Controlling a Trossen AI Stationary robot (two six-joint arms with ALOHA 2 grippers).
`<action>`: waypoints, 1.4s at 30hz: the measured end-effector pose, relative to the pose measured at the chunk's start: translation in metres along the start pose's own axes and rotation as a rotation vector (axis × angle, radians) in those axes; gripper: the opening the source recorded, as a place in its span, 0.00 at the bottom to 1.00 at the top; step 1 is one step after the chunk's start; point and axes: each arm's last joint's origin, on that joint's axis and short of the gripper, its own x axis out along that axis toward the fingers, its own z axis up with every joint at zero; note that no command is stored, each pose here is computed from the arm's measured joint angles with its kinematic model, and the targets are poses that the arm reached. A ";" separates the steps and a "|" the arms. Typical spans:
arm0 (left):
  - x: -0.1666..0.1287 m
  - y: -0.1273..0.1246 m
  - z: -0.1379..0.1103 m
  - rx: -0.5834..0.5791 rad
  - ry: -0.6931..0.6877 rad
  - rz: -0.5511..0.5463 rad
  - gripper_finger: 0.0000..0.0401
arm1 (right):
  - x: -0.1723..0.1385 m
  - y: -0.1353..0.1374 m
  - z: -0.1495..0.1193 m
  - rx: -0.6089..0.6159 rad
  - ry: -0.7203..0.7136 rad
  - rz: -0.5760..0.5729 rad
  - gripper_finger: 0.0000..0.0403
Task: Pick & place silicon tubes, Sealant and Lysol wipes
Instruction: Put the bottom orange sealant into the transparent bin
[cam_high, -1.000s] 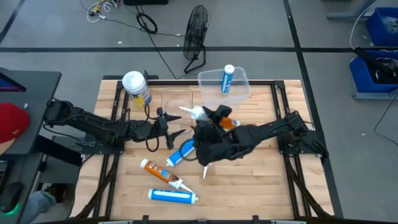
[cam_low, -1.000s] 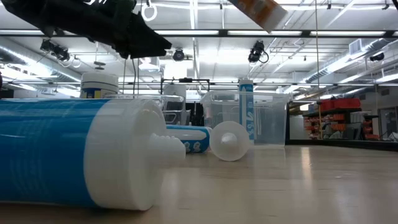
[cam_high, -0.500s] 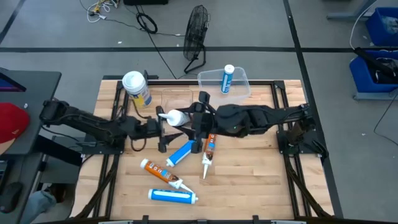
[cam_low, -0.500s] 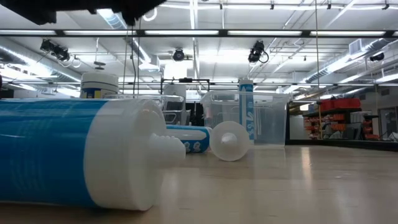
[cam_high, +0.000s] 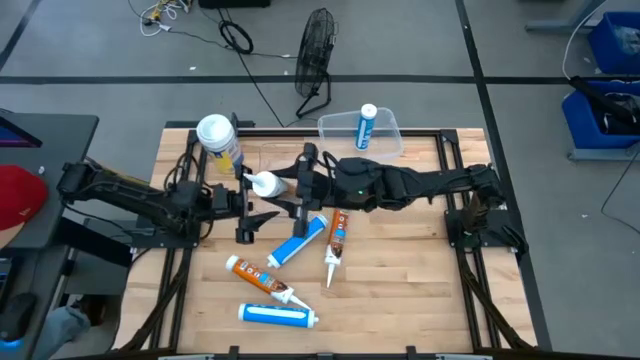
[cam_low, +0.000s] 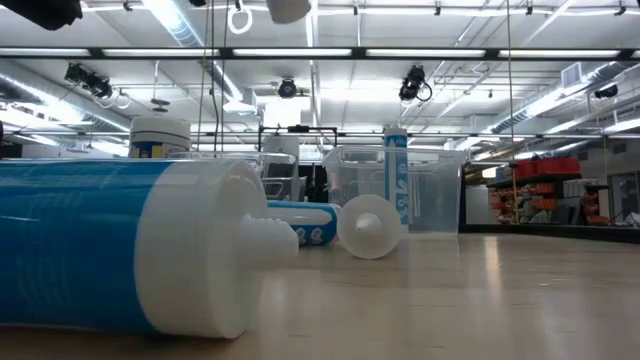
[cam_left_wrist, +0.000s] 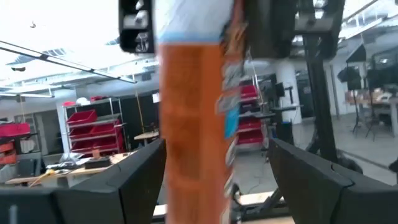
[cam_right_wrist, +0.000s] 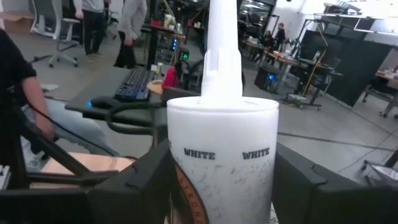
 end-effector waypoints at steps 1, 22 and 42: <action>0.000 0.000 0.000 -0.005 -0.005 0.001 0.72 | 0.002 -0.001 -0.002 0.004 -0.006 0.000 0.52; 0.002 0.008 0.000 -0.042 -0.033 -0.041 0.66 | 0.021 -0.001 -0.034 0.064 -0.066 0.071 0.52; 0.002 0.008 -0.001 -0.036 -0.019 -0.056 0.54 | 0.022 -0.006 -0.036 0.083 -0.062 0.082 0.52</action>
